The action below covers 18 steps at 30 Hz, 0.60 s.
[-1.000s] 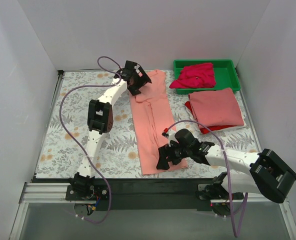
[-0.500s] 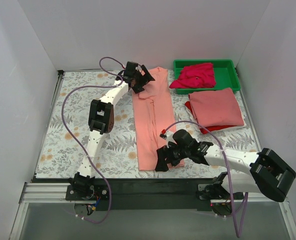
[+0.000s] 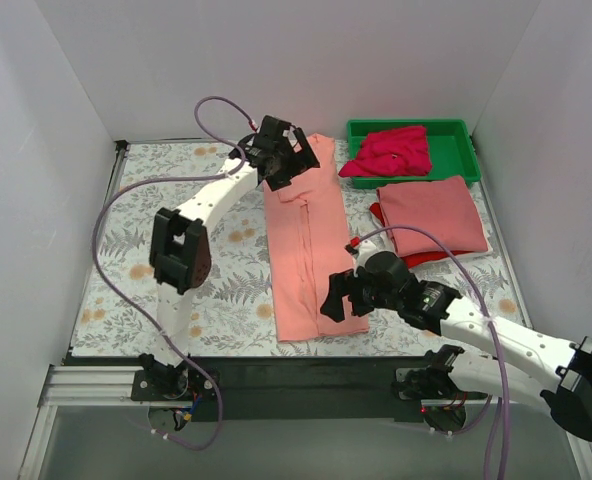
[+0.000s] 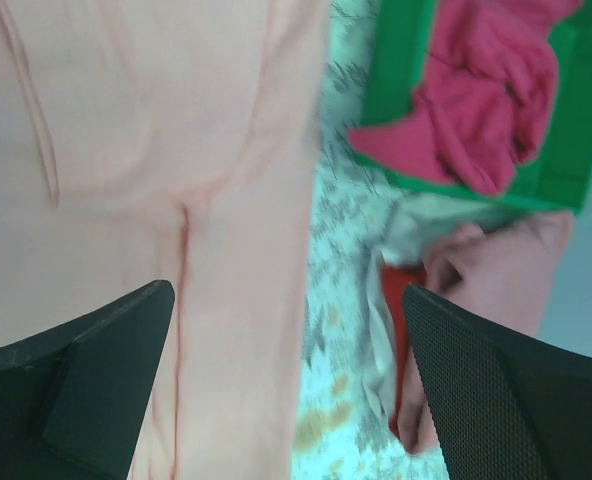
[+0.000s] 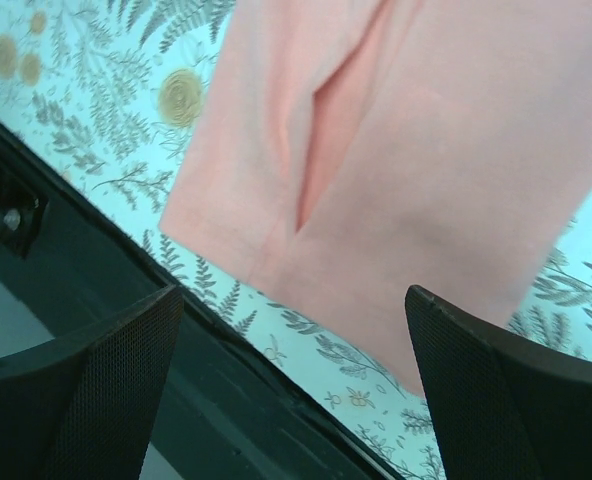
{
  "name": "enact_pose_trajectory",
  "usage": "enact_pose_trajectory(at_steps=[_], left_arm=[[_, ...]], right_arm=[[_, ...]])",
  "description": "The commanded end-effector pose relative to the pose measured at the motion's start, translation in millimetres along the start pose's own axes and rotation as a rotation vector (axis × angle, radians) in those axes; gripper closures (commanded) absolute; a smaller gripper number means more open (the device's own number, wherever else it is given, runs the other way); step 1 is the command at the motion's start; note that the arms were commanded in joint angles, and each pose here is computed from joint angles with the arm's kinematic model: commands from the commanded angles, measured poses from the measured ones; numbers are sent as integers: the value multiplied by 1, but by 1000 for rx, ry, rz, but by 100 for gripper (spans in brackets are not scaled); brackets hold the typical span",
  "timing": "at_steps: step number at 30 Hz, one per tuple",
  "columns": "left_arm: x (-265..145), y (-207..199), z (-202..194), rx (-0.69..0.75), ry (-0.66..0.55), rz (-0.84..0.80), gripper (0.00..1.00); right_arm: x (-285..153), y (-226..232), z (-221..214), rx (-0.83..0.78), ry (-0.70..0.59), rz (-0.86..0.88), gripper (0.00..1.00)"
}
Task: Fold and stack the t-shirts
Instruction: Fold the tshirt
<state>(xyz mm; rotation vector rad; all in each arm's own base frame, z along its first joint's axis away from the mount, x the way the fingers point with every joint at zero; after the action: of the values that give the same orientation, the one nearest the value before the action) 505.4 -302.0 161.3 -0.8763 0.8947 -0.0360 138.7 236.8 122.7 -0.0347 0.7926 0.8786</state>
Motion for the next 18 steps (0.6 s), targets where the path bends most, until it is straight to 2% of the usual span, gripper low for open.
enact_pose_trajectory(at_steps=[1, 2, 3, 5, 6, 7, 8, 9, 10, 13, 16, 18], left_arm=[[-106, -25, -24, 70, -67, -2, 2], [-113, -6, -33, 58, -101, 60, 2], [-137, 15, -51, 37, -98, 82, 2], [-155, 43, -90, 40, -66, 113, 2], [-168, 79, -114, 45, -36, 152, 2], [-176, 92, -124, -5, -27, 164, 2], [-185, 103, -147, 7, 10, 167, 2], [-186, 145, -168, 12, 44, 252, 2], [-202, 147, -183, -29, 66, 220, 2], [-215, 195, -227, -16, 184, 288, 3], [-221, 227, -254, -10, 266, 366, 9], [-221, 241, -259, -22, 269, 417, 15]], right_arm=[[-12, -27, -12, 64, -23, -155, 2], [-13, -30, -14, 99, -34, -175, 2], [-13, -33, -25, 116, -18, -183, 2], [-18, -33, -28, 146, -52, -174, 2], [-19, -34, -34, 167, -53, -177, 2], [-21, -36, -42, 174, -56, -177, 2], [-22, -38, -46, 181, -58, -184, 2], [-22, -40, -50, 189, -57, -189, 2], [-24, -41, -56, 191, -58, -187, 3], [-24, -43, -61, 203, -62, -191, 7], [-23, -49, -67, 224, -48, -232, 14], [-21, -53, -71, 232, -33, -255, 18]])
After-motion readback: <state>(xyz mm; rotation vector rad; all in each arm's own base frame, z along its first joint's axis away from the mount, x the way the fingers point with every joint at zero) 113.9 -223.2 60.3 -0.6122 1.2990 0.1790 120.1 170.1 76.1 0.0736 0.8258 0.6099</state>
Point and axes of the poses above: each gripper's point midway between its finger pads, its own x axis out along the fingers, its own y axis along the line the jaws close on, z = x × y, the point moved 2 cm from there along -x, back along the fingers, and after that the axes turned 14 degrees about -x, right-handed, at the moved point
